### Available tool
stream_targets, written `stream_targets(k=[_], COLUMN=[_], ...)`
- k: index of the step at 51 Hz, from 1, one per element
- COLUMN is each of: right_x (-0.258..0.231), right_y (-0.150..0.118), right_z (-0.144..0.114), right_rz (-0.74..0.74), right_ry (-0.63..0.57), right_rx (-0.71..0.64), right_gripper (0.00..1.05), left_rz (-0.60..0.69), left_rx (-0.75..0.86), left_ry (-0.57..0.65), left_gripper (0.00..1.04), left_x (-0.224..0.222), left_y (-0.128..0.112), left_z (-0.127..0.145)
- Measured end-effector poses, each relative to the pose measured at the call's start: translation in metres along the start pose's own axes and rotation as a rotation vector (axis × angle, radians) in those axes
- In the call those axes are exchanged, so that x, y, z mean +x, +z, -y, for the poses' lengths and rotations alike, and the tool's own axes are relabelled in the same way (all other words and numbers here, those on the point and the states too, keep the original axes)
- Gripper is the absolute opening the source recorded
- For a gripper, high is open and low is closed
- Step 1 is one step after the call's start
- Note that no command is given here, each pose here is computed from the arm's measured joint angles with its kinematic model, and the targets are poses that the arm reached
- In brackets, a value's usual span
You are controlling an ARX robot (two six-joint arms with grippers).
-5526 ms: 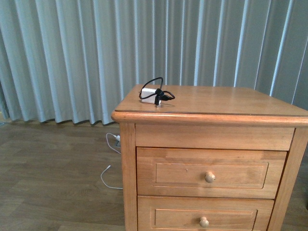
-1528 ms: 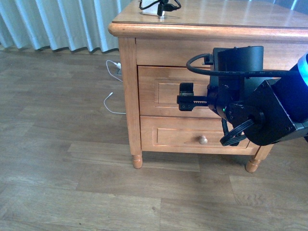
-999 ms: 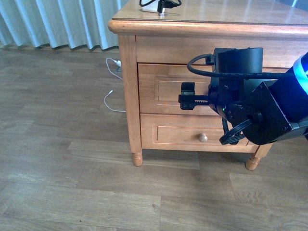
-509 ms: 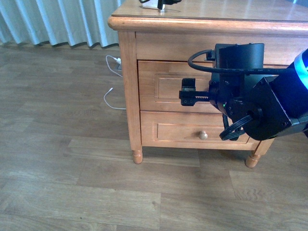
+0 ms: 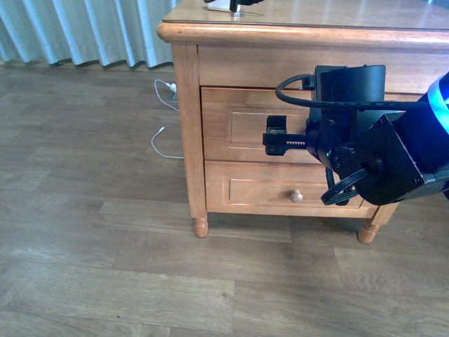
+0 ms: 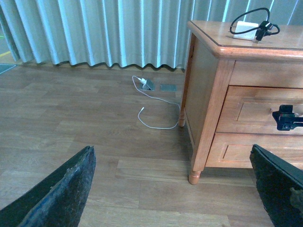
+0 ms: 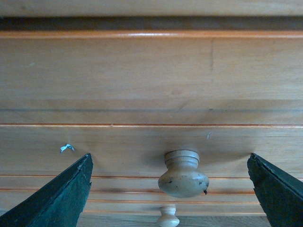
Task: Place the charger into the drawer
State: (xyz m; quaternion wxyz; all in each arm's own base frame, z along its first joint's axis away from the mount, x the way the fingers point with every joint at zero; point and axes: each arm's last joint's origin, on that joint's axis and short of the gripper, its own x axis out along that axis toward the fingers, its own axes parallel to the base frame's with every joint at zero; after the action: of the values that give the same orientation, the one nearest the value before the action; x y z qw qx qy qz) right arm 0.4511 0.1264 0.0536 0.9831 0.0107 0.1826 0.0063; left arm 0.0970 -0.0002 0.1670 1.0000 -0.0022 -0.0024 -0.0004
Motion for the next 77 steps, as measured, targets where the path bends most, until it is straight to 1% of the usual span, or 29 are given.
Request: stream_targets(k=[10, 12, 14, 17, 19, 29, 31, 32, 34, 36, 48, 60, 67, 77], right_x=[0.002, 0.002, 0.002, 0.002, 0.002, 0.003, 0.003, 0.003, 0.003, 0.003, 0.002, -0.01, -0.029, -0.057], right_y=[-0.003, -0.003, -0.003, -0.003, -0.003, -0.003, -0.003, -0.003, -0.003, -0.003, -0.003, -0.004, -0.006, -0.013], right_z=[0.0, 0.0, 0.0, 0.001, 0.001, 0.003, 0.003, 0.003, 0.003, 0.004, 0.005, 0.009, 0.011, 0.019], right_rz=[-0.006, -0.006, -0.005, -0.005, -0.005, -0.004, -0.005, -0.005, -0.004, -0.004, -0.011, -0.035, -0.085, -0.142], right_ry=[0.002, 0.002, -0.001, -0.003, -0.003, -0.008, -0.008, -0.008, -0.011, -0.012, -0.009, 0.01, 0.004, 0.039], right_rx=[-0.007, -0.007, -0.007, -0.007, -0.007, -0.007, -0.008, -0.008, -0.011, -0.014, -0.018, -0.015, -0.003, 0.033], right_gripper=[0.97, 0.94, 0.87, 0.8, 0.73, 0.47, 0.4, 0.38, 0.29, 0.25, 0.24, 0.23, 0.23, 0.23], left_rz=[0.0, 0.0, 0.0, 0.0, 0.0, 0.0, 0.0, 0.0, 0.0, 0.0, 0.0, 0.0, 0.0, 0.0], left_rx=[0.0, 0.0, 0.0, 0.0, 0.0, 0.0, 0.0, 0.0, 0.0, 0.0, 0.0, 0.0, 0.0, 0.0], left_ry=[0.0, 0.0, 0.0, 0.0, 0.0, 0.0, 0.0, 0.0, 0.0, 0.0, 0.0, 0.0, 0.0, 0.0], left_gripper=[0.99, 0.99, 0.99, 0.99, 0.99, 0.99, 0.99, 0.99, 0.99, 0.99, 0.99, 0.99, 0.99, 0.99], left_x=[0.0, 0.0, 0.0, 0.0, 0.0, 0.0, 0.0, 0.0, 0.0, 0.0, 0.0, 0.0, 0.0, 0.0], left_y=[0.0, 0.0, 0.0, 0.0, 0.0, 0.0, 0.0, 0.0, 0.0, 0.0, 0.0, 0.0, 0.0, 0.0], left_z=[0.0, 0.0, 0.0, 0.0, 0.0, 0.0, 0.0, 0.0, 0.0, 0.0, 0.0, 0.0, 0.0, 0.0])
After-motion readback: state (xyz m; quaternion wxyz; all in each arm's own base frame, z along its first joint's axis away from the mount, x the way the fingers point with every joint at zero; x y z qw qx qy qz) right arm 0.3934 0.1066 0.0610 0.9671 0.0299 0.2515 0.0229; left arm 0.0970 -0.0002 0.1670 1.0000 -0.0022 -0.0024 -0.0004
